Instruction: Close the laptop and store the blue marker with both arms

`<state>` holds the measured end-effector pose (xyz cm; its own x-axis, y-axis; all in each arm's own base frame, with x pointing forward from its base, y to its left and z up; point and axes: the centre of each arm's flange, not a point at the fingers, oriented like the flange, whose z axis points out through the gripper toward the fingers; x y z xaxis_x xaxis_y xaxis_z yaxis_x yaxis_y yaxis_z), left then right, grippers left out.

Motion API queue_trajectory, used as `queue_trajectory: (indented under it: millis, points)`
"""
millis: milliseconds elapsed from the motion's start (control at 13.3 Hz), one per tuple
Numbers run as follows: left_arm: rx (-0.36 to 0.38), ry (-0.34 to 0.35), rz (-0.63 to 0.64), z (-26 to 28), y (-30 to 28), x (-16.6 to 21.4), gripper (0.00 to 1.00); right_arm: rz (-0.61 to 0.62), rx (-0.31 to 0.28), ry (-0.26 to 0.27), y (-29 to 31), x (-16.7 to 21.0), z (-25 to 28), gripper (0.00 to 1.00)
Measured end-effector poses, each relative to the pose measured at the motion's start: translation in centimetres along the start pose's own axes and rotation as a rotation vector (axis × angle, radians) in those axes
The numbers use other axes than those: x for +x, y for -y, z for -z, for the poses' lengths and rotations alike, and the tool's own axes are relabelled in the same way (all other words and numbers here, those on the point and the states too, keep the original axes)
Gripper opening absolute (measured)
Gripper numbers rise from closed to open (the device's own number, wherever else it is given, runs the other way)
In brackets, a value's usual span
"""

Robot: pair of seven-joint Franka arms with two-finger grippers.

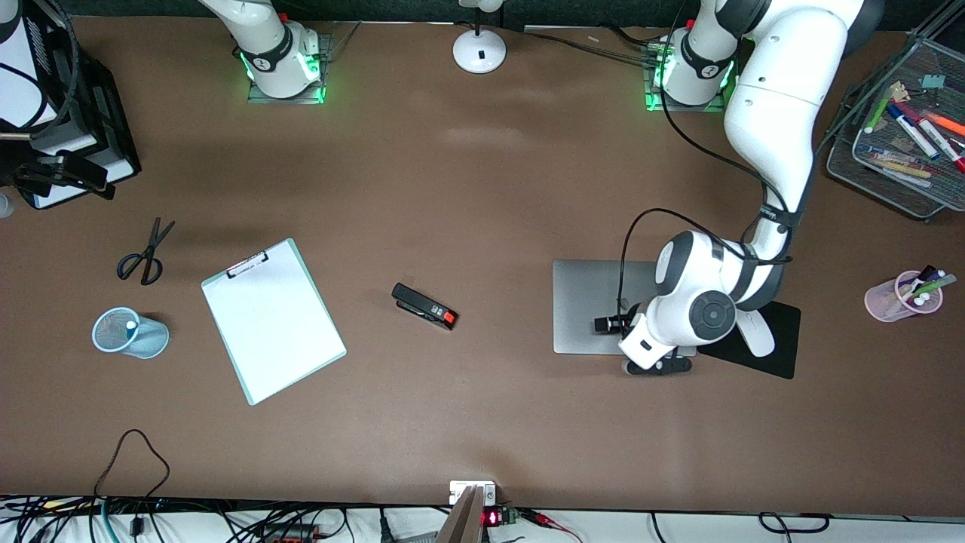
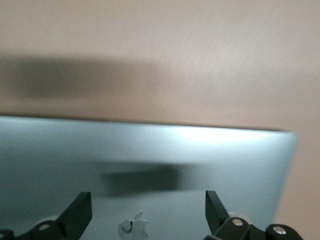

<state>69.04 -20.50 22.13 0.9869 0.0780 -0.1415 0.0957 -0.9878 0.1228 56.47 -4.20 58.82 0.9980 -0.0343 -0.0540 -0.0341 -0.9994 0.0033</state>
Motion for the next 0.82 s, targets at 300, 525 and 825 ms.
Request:
queue_trajectory:
  millis: [300, 525, 825]
  points:
    - [-0.005, -0.099, 0.023, 14.0, 2.0, -0.2, 1.0, 0.0, 0.0, -0.001, 0.0, 0.0, 0.1, 1.0]
    - [0.05, -0.163, 0.019, 24.8, 6.9, -2.5, 1.0, 0.002, 0.0, -0.008, 0.1, 0.0, 0.4, 1.0]
    - [0.103, -0.128, -0.052, 32.9, 11.5, -7.0, 1.0, 0.009, 0.001, 0.011, 0.5, -0.3, 0.4, 1.0]
